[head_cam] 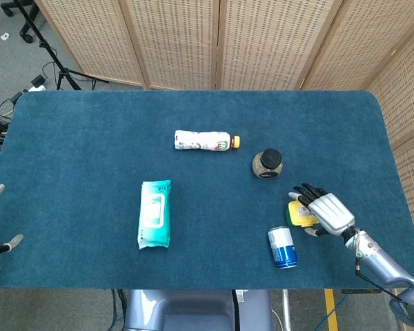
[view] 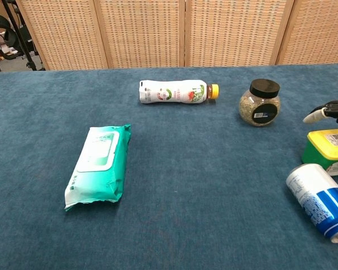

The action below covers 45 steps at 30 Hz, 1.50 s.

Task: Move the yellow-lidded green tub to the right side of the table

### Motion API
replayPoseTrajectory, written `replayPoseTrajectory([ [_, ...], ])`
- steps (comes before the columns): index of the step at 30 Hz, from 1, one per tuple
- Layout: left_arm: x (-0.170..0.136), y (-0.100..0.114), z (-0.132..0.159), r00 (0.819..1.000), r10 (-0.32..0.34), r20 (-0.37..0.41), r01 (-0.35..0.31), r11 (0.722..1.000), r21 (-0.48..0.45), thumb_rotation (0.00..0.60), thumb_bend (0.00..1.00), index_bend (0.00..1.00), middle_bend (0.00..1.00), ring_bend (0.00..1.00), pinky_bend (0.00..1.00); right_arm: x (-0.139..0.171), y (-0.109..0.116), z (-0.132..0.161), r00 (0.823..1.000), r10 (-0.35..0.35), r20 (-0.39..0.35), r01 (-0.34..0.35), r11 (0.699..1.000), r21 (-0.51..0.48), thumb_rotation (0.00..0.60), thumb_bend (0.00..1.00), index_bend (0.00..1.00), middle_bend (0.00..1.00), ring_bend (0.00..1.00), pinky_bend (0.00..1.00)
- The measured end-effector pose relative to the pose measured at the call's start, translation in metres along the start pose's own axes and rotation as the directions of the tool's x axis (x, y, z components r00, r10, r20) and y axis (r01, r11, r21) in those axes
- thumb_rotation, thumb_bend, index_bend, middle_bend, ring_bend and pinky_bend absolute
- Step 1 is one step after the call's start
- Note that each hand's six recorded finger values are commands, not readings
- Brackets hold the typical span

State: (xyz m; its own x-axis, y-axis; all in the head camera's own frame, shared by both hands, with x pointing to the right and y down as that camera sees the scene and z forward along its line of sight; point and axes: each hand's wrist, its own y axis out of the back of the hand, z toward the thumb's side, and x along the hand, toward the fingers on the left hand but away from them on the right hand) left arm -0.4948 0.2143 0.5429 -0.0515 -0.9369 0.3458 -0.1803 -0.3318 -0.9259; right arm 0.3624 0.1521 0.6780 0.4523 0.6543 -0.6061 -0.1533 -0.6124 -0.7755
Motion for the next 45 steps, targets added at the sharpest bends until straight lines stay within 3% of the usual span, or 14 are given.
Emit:
replayPoseTrajectory([
  [7, 0.001, 0.0, 0.0, 1.0, 0.0, -0.001, 0.0, 1.0, -0.001, 0.6, 0.08, 0.0, 0.0, 0.0, 0.0, -0.008, -0.004, 0.001, 1.0, 0.009, 0.016, -0.009, 1.0, -0.005, 0.6, 0.7, 0.45, 0.46, 0.4, 0.33],
  [13, 0.001, 0.001, -0.001, 1.0, 0.002, -0.001, -0.002, 1.0, -0.002, 0.6, 0.08, 0.0, 0.0, 0.0, 0.0, -0.005, 0.004, 0.005, 1.0, -0.018, 0.008, 0.018, 0.998, -0.054, 0.6, 0.78, 0.46, 0.49, 0.41, 0.33],
  [20, 0.0, 0.0, 0.0, 1.0, -0.001, 0.004, 0.001, 1.0, -0.001, 0.6, 0.08, 0.0, 0.0, 0.0, 0.0, 0.005, 0.035, 0.004, 1.0, -0.011, 0.013, 0.013, 0.986, -0.165, 0.6, 0.83, 0.47, 0.51, 0.43, 0.33],
  [24, 0.0, -0.001, 0.001, 1.0, -0.004, 0.007, 0.004, 1.0, -0.001, 0.6, 0.08, 0.0, 0.0, 0.0, 0.0, 0.005, 0.045, -0.003, 0.996, 0.079, 0.047, -0.067, 0.975, -0.214, 0.6, 0.83, 0.48, 0.51, 0.43, 0.33],
  [27, 0.0, 0.0, 0.001, 1.0, -0.003, 0.006, 0.003, 1.0, -0.002, 0.6, 0.08, 0.0, 0.0, 0.0, 0.0, 0.003, 0.045, -0.009, 0.98, 0.183, 0.08, -0.159, 0.958, -0.24, 0.6, 0.85, 0.48, 0.51, 0.43, 0.33],
  [31, 0.0, 0.0, 0.001, 1.0, -0.003, 0.004, 0.003, 1.0, -0.002, 0.6, 0.08, 0.0, 0.0, 0.0, 0.0, 0.0, 0.04, -0.016, 0.938, 0.325, 0.122, -0.283, 0.919, -0.274, 0.6, 0.85, 0.49, 0.5, 0.43, 0.33],
  [33, 0.0, -0.001, 0.001, 1.0, -0.005, 0.003, 0.005, 1.0, -0.001, 0.6, 0.08, 0.0, 0.0, 0.0, 0.0, -0.003, 0.038, -0.019, 0.914, 0.379, 0.141, -0.328, 0.899, -0.292, 0.6, 0.85, 0.49, 0.44, 0.37, 0.33],
  [34, 0.0, -0.001, 0.001, 1.0, -0.006, 0.003, 0.006, 1.0, 0.0, 0.6, 0.08, 0.0, 0.0, 0.0, 0.0, -0.005, 0.039, -0.02, 0.908, 0.392, 0.148, -0.337, 0.893, -0.298, 0.6, 0.84, 0.47, 0.39, 0.32, 0.32],
  [35, 0.0, -0.001, 0.001, 1.0, -0.006, 0.003, 0.006, 1.0, 0.0, 0.6, 0.08, 0.0, 0.0, 0.0, 0.0, -0.008, 0.04, -0.02, 0.904, 0.4, 0.154, -0.342, 0.889, -0.304, 0.6, 0.8, 0.4, 0.28, 0.21, 0.29],
  [37, 0.0, -0.001, 0.001, 1.0, -0.006, 0.002, 0.006, 1.0, 0.0, 0.6, 0.08, 0.0, 0.0, 0.0, 0.0, -0.01, 0.04, -0.022, 0.899, 0.406, 0.164, -0.343, 0.886, -0.312, 0.6, 0.61, 0.17, 0.06, 0.03, 0.16],
  [38, 0.001, -0.001, 0.0, 1.0, -0.006, 0.002, 0.006, 1.0, 0.0, 0.6, 0.08, 0.0, 0.0, 0.0, 0.0, -0.01, 0.039, -0.023, 0.897, 0.408, 0.168, -0.344, 0.885, -0.312, 0.6, 0.54, 0.1, 0.02, 0.0, 0.12],
  [40, 0.001, -0.001, 0.0, 1.0, -0.006, 0.0, 0.006, 1.0, -0.001, 0.6, 0.08, 0.0, 0.0, 0.0, 0.0, -0.01, 0.037, -0.025, 0.895, 0.411, 0.176, -0.346, 0.886, -0.309, 0.6, 0.33, 0.0, 0.0, 0.0, 0.08],
  [42, 0.001, -0.001, 0.0, 1.0, -0.007, 0.0, 0.007, 1.0, -0.001, 0.6, 0.08, 0.0, 0.0, 0.0, 0.0, -0.012, 0.037, -0.029, 0.897, 0.401, 0.185, -0.338, 0.893, -0.297, 0.6, 0.21, 0.0, 0.0, 0.0, 0.07],
  [45, 0.001, -0.001, 0.0, 1.0, -0.005, 0.002, 0.005, 1.0, -0.001, 0.6, 0.08, 0.0, 0.0, 0.0, 0.0, -0.015, 0.04, -0.033, 0.912, 0.36, 0.197, -0.301, 0.913, -0.274, 0.6, 0.15, 0.0, 0.0, 0.0, 0.07],
])
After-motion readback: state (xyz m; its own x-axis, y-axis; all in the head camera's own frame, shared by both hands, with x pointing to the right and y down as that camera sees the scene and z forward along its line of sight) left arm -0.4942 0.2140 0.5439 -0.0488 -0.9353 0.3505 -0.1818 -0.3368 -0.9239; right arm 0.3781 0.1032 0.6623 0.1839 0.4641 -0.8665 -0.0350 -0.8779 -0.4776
